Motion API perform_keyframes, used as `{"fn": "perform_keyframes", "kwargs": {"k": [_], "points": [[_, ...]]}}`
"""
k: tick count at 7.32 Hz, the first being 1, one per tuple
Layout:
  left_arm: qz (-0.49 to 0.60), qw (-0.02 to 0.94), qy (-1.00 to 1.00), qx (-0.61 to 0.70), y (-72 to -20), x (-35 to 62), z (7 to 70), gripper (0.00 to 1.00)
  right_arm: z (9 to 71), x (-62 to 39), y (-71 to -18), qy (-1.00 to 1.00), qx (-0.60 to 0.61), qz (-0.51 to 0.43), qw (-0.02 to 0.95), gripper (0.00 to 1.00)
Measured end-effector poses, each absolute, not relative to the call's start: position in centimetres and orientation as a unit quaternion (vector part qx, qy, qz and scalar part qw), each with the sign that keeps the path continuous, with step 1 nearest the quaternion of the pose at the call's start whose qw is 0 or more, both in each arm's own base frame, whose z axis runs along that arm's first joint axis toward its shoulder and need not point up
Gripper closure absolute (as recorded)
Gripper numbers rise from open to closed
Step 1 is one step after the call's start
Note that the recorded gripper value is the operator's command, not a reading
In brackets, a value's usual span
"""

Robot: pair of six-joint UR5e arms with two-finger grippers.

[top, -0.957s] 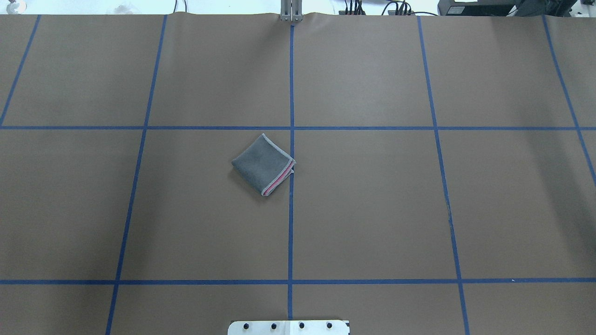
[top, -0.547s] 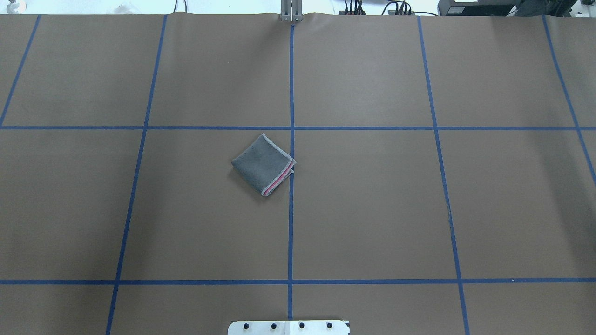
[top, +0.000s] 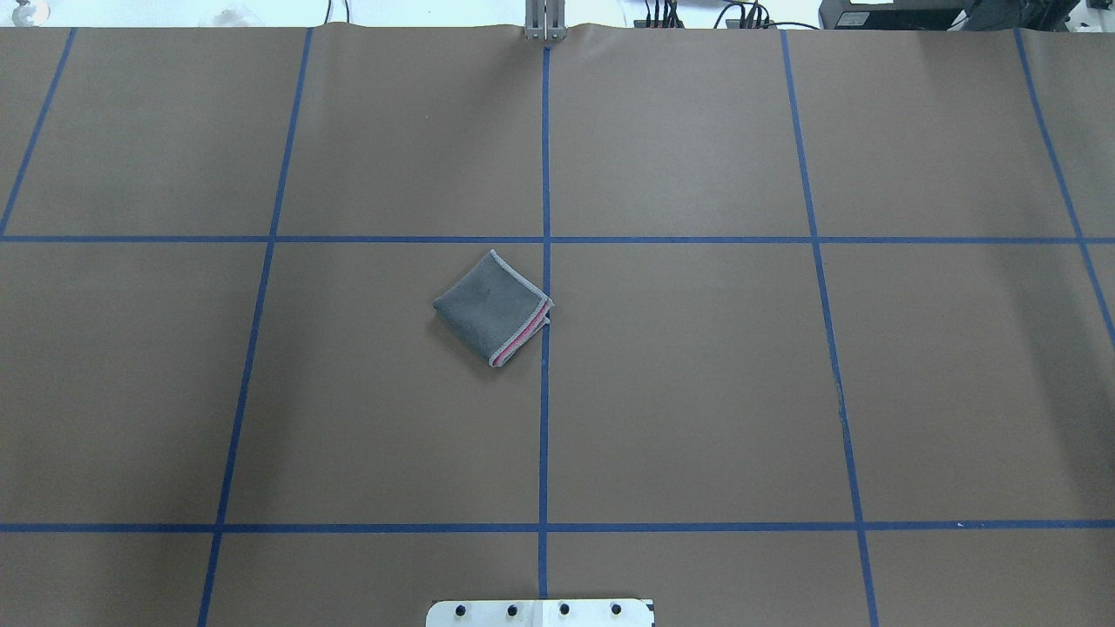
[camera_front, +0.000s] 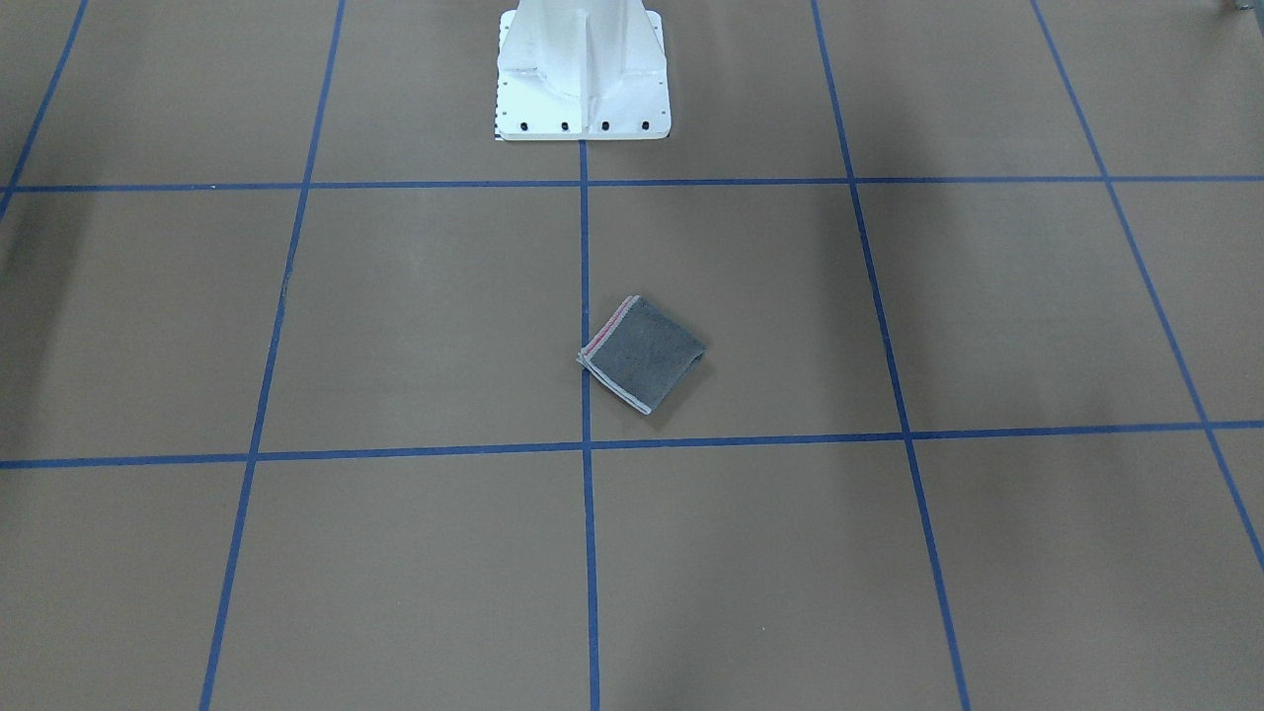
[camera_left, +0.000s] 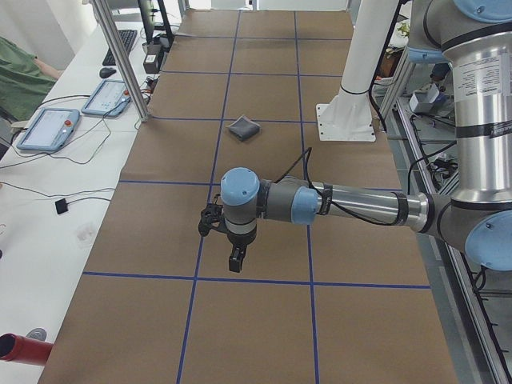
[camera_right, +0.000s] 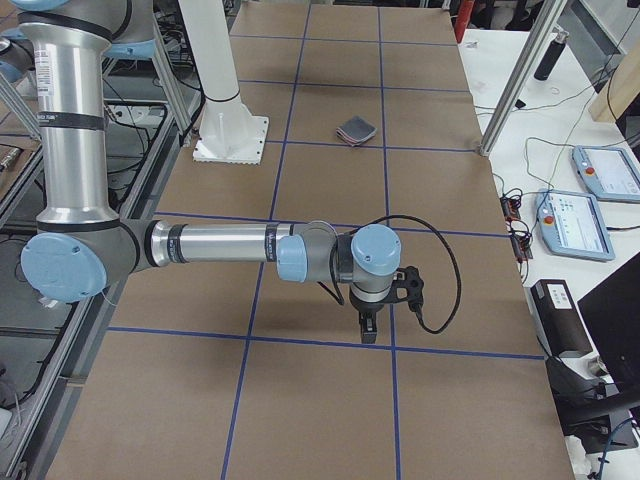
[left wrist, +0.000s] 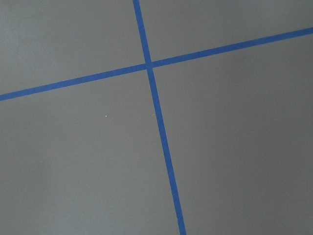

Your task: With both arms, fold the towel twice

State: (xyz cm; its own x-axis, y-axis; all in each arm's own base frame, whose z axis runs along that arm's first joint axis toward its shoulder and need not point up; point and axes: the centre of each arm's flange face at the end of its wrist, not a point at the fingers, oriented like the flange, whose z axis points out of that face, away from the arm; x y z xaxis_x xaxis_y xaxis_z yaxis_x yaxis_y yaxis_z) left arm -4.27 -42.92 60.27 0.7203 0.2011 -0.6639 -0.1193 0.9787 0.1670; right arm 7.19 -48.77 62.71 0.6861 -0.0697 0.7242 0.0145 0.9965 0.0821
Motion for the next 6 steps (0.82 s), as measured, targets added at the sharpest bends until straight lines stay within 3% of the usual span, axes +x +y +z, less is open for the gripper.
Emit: {"fn": "perform_keyframes", "kwargs": {"k": [6], "points": [[0.086,0.926,0.364,0.054,-42.85,-4.27,60.49,0.00,62.79,7.19,-48.80,-0.396,0.034,-0.023,0.917,0.00]]}}
